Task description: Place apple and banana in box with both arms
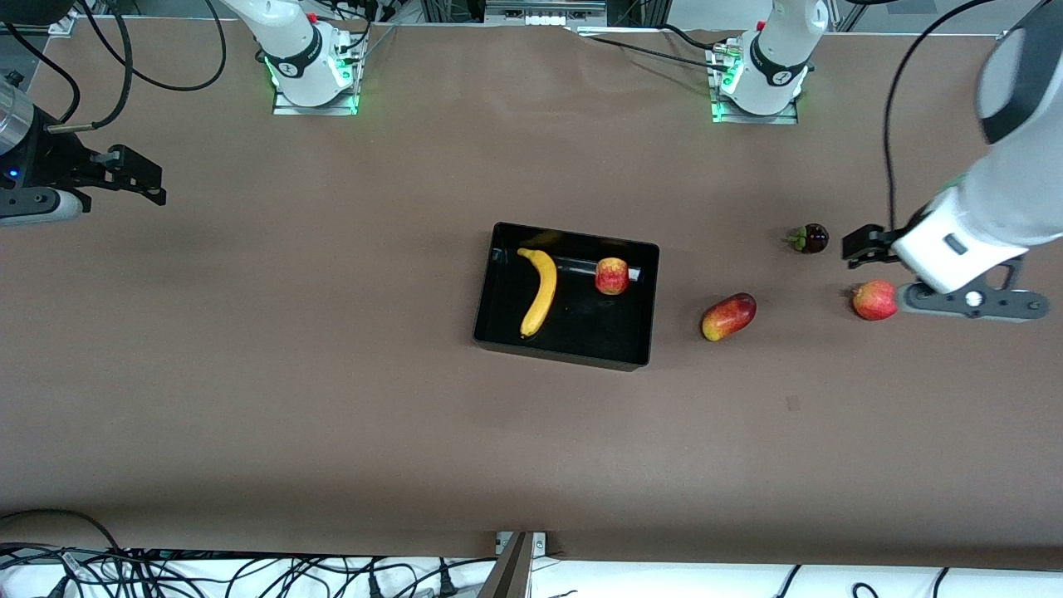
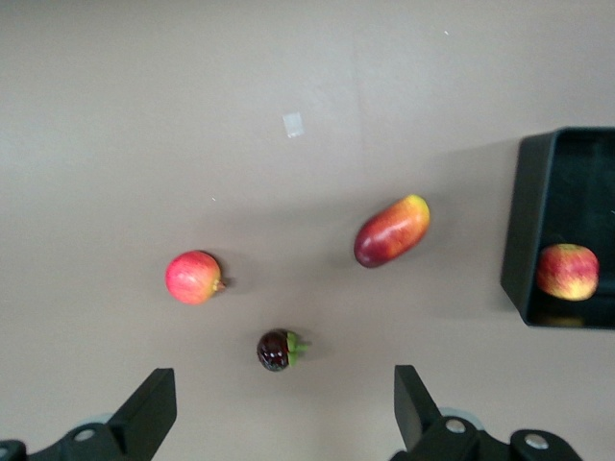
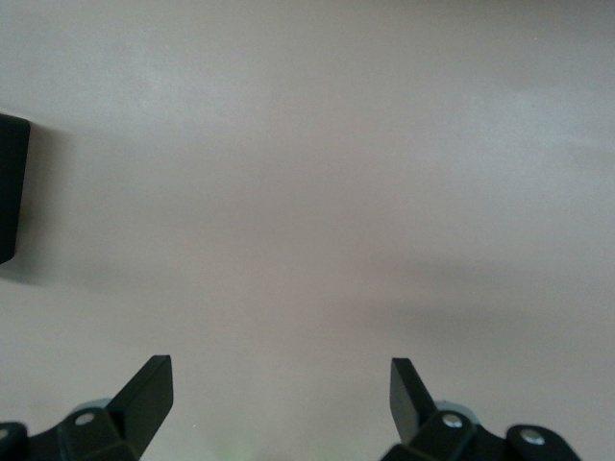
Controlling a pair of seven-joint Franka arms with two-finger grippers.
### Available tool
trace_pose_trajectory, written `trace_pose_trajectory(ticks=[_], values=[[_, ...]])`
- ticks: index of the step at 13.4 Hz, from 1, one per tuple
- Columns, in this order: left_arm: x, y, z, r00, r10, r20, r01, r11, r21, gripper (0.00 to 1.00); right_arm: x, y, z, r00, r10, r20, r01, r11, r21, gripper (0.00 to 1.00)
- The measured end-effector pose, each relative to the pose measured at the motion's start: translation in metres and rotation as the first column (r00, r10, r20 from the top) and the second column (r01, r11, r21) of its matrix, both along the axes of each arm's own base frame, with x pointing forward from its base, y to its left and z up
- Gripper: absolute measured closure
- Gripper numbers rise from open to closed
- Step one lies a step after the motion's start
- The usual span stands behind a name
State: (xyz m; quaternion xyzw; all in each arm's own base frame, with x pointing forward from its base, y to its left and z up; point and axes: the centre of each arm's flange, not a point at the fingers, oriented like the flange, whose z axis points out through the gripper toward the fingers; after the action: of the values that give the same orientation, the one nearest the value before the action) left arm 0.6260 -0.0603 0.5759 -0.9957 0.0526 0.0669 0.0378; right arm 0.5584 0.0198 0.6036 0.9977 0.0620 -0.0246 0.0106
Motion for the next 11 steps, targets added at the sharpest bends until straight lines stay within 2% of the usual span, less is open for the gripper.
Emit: trace_pose_trajectory(ticks=[1,4,5,8,11], values=[[-0.004,0.01,-0.002,1.0,0.014,0.02,-0.014,1.0,-0.016,0.0,0.0,0.0,0.0,1.0,0.0,0.0,0.0,1.0,0.0,0.0],[-0.024,0.025,-0.009,0.987,0.047,0.156,-0.044,0.999,-0.023,0.0,0.0,0.0,0.0,1.0,0.0,0.0,0.0,1.0,0.0,0.0],[-0.033,0.027,-0.008,0.983,0.05,0.174,-0.046,0.999,-0.022,0.0,0.0,0.0,0.0,1.0,0.0,0.0,0.0,1.0,0.0,0.0],[-0.052,0.025,-0.003,0.986,0.049,0.159,-0.047,0.999,-0.015,0.0,0.0,0.0,0.0,1.0,0.0,0.0,0.0,1.0,0.0,0.0],[-0.055,0.028,-0.004,0.989,0.057,0.134,-0.055,0.998,-0.018,0.0,0.0,0.0,0.0,1.0,0.0,0.0,0.0,1.0,0.0,0.0]])
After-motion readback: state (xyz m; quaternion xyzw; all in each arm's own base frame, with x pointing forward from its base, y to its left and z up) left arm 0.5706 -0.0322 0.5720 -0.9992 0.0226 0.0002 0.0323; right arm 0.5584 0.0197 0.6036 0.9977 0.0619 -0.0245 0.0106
